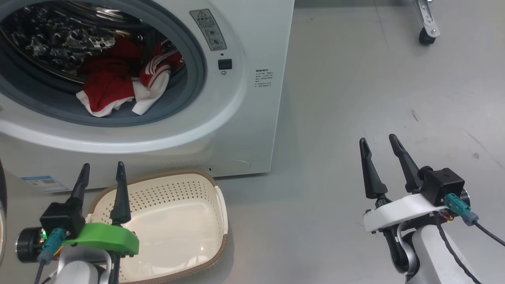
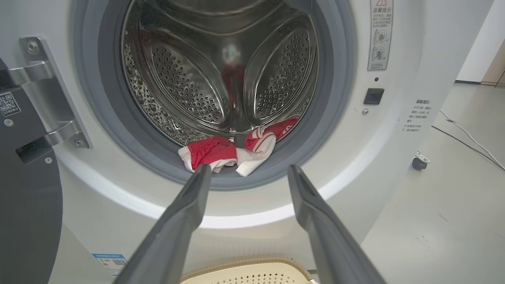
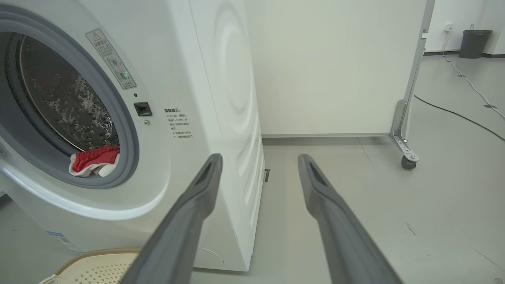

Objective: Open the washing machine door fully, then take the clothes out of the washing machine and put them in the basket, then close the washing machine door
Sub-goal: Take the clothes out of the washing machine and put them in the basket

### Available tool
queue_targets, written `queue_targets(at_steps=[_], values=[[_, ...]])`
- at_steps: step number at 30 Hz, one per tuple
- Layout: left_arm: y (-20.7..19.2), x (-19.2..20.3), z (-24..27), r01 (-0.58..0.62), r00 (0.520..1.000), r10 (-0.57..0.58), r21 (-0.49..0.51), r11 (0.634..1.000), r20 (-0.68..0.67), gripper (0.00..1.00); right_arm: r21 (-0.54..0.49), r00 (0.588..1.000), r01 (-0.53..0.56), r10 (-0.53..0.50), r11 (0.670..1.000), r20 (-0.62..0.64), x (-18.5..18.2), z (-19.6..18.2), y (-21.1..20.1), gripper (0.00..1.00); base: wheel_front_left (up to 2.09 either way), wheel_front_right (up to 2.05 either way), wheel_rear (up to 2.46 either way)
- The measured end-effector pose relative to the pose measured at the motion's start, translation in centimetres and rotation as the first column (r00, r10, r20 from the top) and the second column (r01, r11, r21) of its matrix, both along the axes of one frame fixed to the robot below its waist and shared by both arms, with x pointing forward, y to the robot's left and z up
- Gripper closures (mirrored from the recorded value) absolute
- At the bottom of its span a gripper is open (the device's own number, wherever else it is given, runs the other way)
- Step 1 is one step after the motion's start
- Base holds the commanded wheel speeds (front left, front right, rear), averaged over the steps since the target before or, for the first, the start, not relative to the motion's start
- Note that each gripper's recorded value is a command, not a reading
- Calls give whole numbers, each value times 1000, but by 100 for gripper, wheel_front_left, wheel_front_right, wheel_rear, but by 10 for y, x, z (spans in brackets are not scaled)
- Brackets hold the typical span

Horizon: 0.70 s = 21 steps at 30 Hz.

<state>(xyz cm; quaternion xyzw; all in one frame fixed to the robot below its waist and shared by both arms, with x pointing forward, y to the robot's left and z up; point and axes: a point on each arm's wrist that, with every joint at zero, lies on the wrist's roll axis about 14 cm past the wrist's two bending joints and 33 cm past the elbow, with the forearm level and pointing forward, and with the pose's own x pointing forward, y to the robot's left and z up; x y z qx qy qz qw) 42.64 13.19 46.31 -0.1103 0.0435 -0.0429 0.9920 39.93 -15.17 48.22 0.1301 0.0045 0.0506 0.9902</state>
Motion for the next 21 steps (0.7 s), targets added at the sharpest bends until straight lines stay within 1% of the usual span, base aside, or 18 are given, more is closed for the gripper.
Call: queue_targets(at_steps=[4,8,11,14,18,21], values=[[0,11,-6,5,1000,-5,25,1000,-15,0,-9,1000,-6,6,1000,3,6,0,1,0,0,0,0],[0,33,-8,19,1000,-18,52,998,-18,0,-14,1000,-7,7,1000,-8,12,-6,-1,0,0,0,0],[5,48,-19,5,998,-2,58,998,-58,0,-19,999,3,-3,1000,-35,14,-16,-5,0,0,0,0],[9,68,-24,3,997,3,78,997,-74,0,-26,999,9,-10,1000,-52,19,-24,-9,0,0,0,0],[13,99,-31,22,996,-8,152,988,-91,0,-40,997,7,-10,999,-71,25,-33,-11,0,0,0,0],[15,119,-40,22,993,-3,162,987,-121,0,-49,996,10,-14,999,-93,29,-42,-14,0,0,0,0]])
